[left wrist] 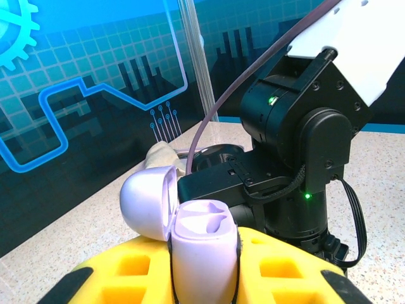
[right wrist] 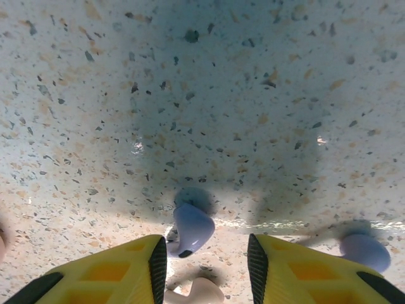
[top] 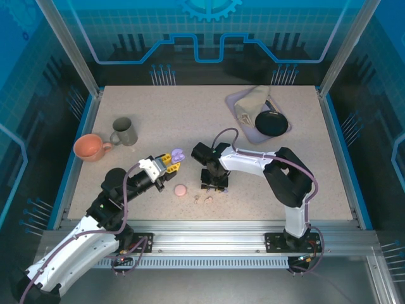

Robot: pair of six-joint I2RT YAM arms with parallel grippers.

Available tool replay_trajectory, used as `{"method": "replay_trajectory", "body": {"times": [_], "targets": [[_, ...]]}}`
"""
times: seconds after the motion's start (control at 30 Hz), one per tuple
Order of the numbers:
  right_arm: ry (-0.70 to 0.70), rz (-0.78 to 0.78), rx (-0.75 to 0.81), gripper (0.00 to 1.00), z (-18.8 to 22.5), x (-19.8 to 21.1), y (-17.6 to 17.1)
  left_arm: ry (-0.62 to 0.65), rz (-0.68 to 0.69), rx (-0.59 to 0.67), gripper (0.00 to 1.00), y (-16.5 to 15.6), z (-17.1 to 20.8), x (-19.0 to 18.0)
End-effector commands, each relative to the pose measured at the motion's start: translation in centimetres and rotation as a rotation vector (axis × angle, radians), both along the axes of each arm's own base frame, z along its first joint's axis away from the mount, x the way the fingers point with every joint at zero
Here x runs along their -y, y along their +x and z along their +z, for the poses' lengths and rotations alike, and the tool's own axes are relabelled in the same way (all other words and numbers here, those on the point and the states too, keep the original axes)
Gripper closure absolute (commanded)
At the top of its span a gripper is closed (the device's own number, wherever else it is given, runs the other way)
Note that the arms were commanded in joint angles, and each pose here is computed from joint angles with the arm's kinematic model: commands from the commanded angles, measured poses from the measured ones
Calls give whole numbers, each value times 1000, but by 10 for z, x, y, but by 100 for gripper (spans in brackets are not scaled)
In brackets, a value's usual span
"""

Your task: Insert the wireless bluetooth earbuds into the charging case

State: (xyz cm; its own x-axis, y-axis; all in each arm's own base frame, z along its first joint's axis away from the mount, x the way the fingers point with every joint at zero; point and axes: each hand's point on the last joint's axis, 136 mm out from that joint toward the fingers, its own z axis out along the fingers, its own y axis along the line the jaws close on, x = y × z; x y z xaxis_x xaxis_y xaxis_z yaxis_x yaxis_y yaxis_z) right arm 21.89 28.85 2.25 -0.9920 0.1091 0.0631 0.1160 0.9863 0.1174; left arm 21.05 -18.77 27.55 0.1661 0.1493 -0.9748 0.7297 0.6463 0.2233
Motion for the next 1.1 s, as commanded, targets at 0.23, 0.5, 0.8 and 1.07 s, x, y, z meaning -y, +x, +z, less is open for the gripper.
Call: {"method": "replay_trajectory", "body": {"times": [0.23, 0.5, 0.8, 1.07], "targets": [[-82, 49, 1, 63, 3, 10, -3, 0, 25, 22, 100, 2, 4, -4], [-105, 78, 22, 68, 10, 13, 1, 2, 26, 20, 100, 3, 3, -4], [42, 35, -4, 64, 10, -15, -2, 2, 24, 22, 100, 2, 4, -4], [-18, -2, -17, 62, -4, -8, -1, 2, 19, 24, 100, 2, 4, -4]]}}
